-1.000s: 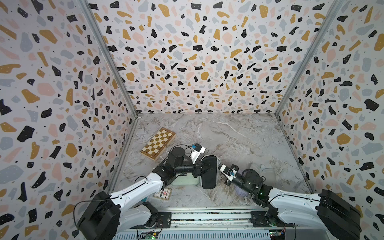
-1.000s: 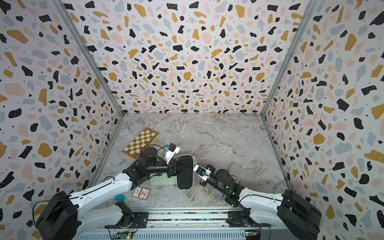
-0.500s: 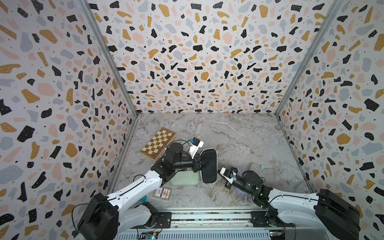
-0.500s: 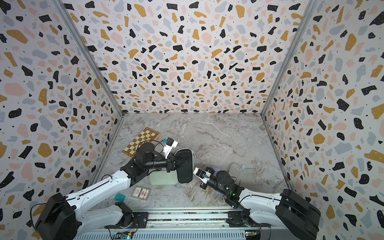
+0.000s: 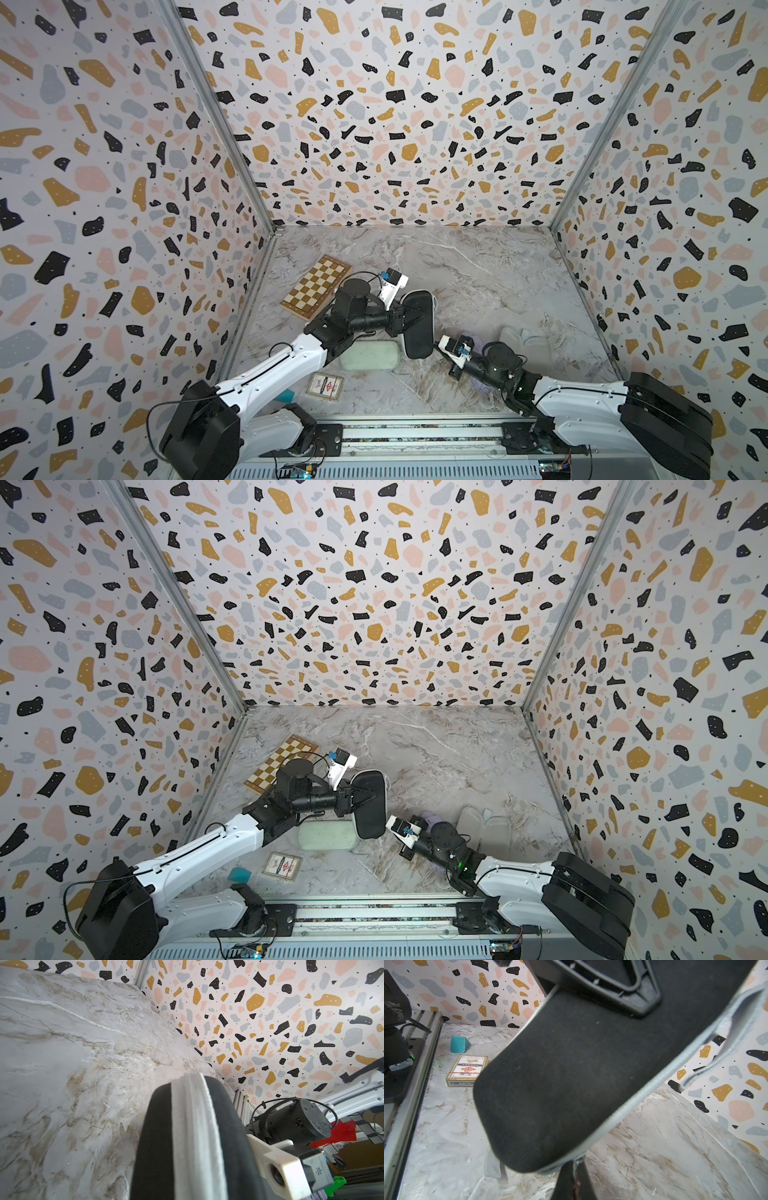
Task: Put umbrellas into zippered umbrella sleeves
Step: Zip the zipper on the umbrella sleeve.
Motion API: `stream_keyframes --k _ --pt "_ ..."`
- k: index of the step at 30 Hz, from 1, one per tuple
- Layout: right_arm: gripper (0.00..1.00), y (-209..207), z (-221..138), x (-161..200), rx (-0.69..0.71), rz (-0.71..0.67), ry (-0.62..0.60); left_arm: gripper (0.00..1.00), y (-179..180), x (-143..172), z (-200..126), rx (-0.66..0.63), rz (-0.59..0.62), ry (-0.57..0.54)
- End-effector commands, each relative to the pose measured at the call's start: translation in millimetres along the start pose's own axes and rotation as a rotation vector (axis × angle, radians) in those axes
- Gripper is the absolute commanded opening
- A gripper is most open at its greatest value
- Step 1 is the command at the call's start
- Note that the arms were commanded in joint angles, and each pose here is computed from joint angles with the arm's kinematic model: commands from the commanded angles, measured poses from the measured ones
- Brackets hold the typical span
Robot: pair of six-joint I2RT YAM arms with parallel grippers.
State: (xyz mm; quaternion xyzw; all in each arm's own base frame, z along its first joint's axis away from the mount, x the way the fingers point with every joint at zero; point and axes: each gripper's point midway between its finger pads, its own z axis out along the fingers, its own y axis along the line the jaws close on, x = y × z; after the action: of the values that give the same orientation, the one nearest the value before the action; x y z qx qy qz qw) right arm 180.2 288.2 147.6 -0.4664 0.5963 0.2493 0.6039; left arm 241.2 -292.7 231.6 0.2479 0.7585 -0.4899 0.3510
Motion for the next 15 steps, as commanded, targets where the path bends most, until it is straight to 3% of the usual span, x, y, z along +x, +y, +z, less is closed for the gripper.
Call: stream_keyframes --k 1,15 --pt "0.0 29 -1 -12 -0.141 0.016 -0.056 0.0 -27 -83 -20 0.004 0.173 -0.289" --pt "0.0 49 1 -14 -0.229 0.057 -0.067 0.0 -17 -93 -30 -0.036 0.123 -0.407"
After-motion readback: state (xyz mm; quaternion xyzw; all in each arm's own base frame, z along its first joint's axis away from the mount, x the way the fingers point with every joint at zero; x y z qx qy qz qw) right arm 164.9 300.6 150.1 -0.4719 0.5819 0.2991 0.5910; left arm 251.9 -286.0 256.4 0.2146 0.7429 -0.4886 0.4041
